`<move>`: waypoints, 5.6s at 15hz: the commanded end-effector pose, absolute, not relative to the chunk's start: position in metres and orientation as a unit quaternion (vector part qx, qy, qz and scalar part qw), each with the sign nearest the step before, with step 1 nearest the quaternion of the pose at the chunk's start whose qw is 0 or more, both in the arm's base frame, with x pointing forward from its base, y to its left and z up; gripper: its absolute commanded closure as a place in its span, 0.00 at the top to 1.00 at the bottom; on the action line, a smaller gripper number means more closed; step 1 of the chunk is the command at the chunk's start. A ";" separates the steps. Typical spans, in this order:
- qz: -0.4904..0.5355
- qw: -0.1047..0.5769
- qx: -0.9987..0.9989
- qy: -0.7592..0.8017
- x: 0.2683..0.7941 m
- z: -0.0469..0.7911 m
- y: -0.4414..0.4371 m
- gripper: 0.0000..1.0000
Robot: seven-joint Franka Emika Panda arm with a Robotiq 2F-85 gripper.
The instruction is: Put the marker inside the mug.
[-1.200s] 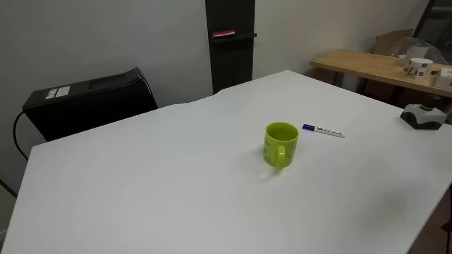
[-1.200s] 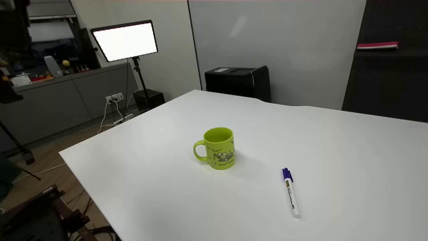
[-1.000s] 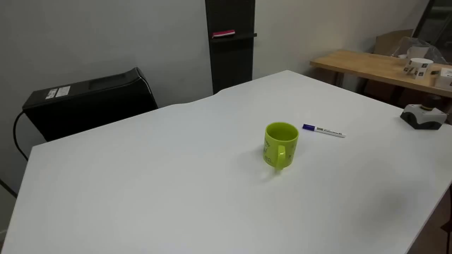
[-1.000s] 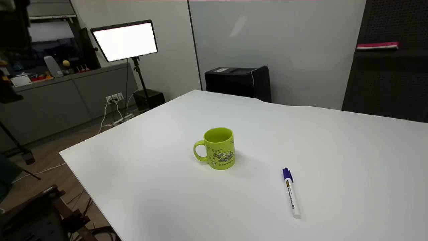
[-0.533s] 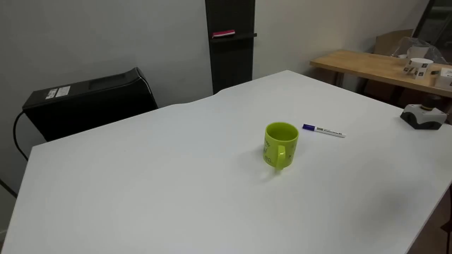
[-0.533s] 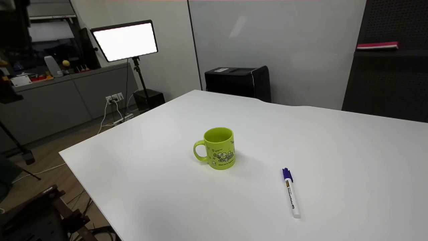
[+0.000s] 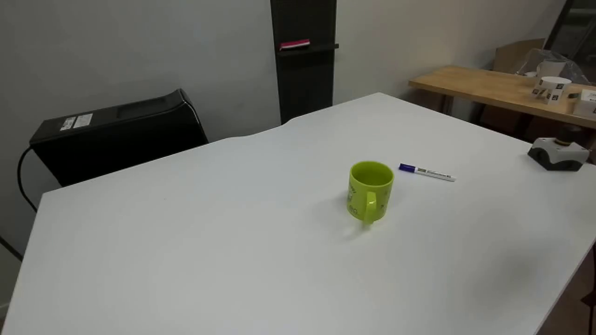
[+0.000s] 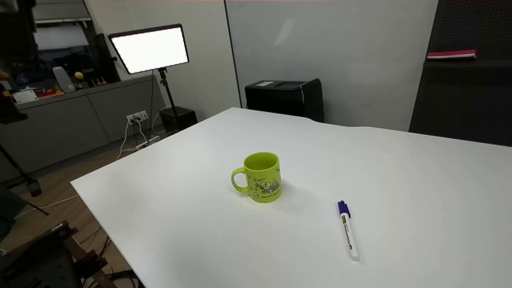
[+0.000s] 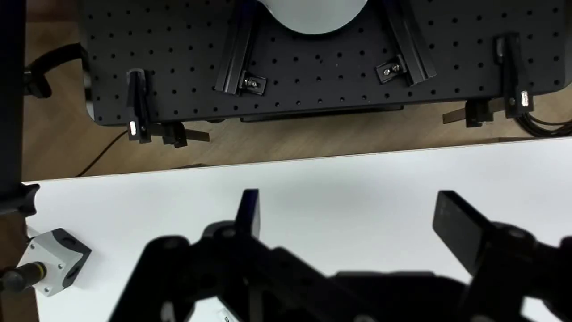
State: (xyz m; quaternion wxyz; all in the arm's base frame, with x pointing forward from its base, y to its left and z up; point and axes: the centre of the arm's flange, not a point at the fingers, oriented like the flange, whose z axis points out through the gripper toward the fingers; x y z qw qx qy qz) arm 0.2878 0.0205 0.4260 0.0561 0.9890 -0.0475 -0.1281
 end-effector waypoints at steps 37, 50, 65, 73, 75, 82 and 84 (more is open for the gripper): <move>-0.056 0.040 0.988 0.139 0.437 0.344 -0.155 1.00; -0.026 0.006 0.994 0.110 0.432 0.341 -0.157 1.00; -0.052 0.005 0.991 0.119 0.452 0.291 -0.165 1.00; -0.076 0.006 0.990 0.120 0.456 0.243 -0.178 1.00; -0.082 0.007 0.990 0.118 0.456 0.232 -0.182 1.00; -0.058 0.022 0.990 0.124 0.464 0.198 -0.191 1.00; -0.045 0.026 0.990 0.131 0.468 0.190 -0.191 1.00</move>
